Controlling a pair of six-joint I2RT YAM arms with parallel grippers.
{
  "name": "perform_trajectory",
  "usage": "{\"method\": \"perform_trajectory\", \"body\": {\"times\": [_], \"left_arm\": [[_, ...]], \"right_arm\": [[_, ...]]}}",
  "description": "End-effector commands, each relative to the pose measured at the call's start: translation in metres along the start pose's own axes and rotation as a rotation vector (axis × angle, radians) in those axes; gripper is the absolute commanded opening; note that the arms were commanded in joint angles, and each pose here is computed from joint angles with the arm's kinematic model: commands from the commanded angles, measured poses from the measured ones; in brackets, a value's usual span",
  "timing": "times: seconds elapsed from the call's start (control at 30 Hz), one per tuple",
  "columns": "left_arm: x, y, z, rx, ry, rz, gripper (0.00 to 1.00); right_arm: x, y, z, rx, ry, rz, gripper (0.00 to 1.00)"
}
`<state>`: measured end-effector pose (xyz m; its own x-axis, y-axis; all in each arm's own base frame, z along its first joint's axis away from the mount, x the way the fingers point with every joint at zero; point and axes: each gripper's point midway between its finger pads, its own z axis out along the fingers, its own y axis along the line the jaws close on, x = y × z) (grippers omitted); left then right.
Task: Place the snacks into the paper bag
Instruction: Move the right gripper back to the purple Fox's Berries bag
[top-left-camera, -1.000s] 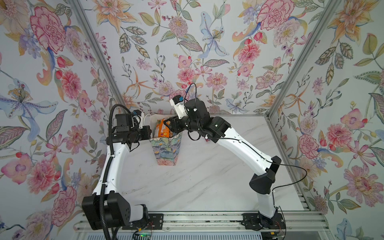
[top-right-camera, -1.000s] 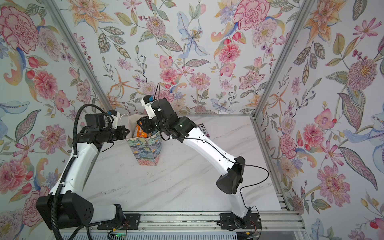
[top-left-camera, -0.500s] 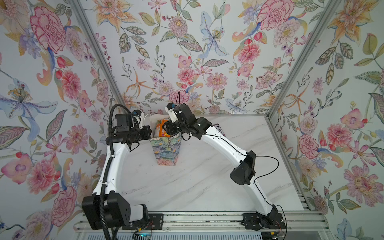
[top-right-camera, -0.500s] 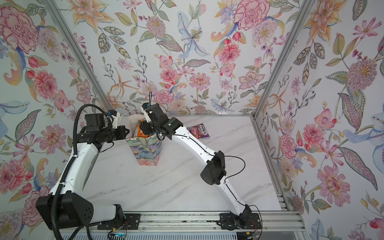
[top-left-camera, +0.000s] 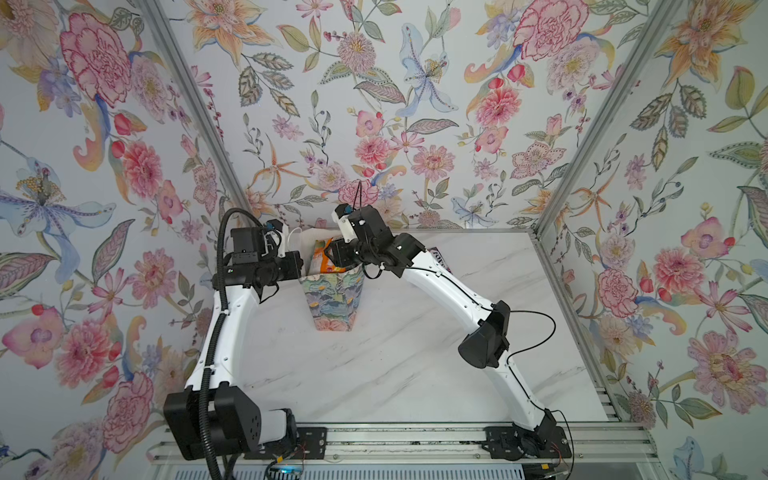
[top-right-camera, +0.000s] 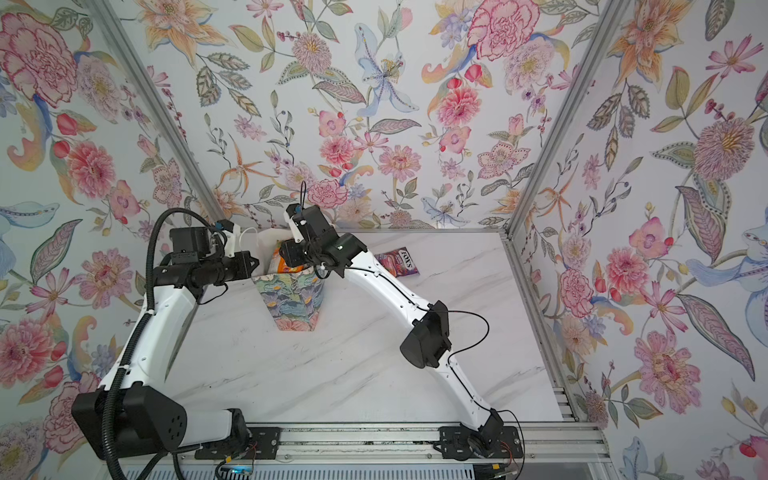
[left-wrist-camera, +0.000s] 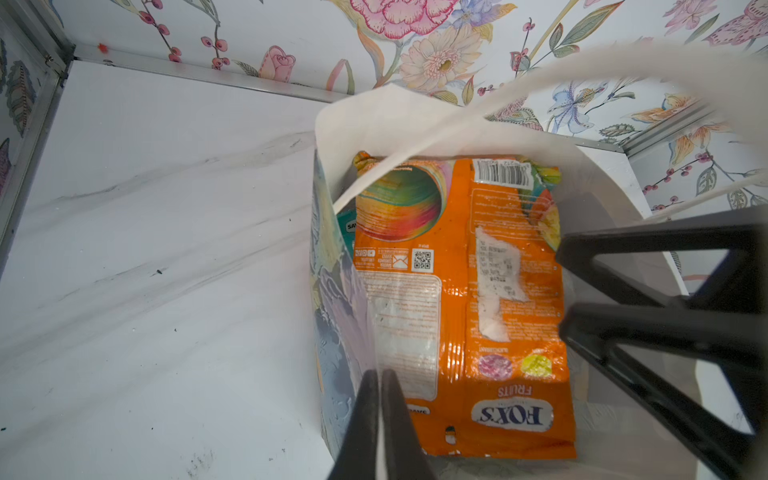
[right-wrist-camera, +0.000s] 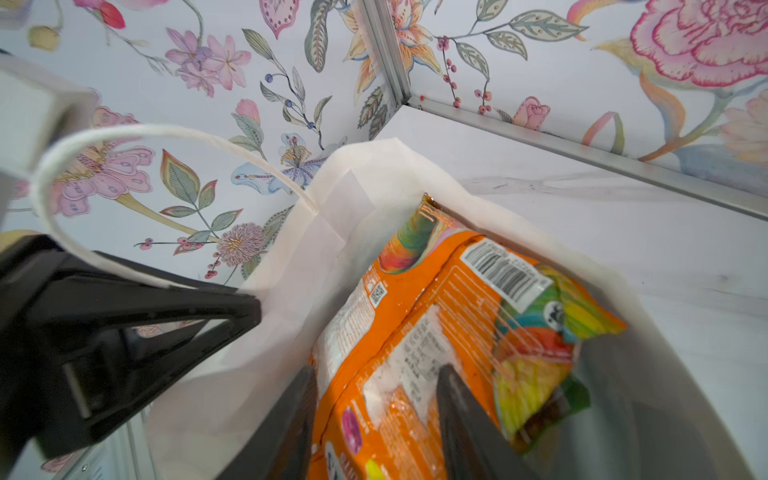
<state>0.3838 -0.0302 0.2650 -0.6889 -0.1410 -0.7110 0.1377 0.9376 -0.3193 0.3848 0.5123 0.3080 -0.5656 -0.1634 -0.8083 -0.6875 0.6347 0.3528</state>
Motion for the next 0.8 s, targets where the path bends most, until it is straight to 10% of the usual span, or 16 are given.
{"method": "perform_trajectory", "body": {"times": [0.0, 0.37, 0.77], "left_arm": [[0.007, -0.005, -0.001, 0.02, 0.022, 0.009, 0.04], [0.007, -0.006, -0.001, 0.023, 0.019, 0.011, 0.04], [0.005, -0.006, 0.0, 0.026, 0.017, -0.002, 0.04]], "right_arm": [[-0.069, 0.034, -0.087, -0.082, -0.18, -0.025, 0.49], [-0.058, -0.046, -0.168, 0.0, -0.328, 0.167, 0.51], [0.091, -0.242, -0.167, 0.311, -0.275, 0.654, 0.53]]}}
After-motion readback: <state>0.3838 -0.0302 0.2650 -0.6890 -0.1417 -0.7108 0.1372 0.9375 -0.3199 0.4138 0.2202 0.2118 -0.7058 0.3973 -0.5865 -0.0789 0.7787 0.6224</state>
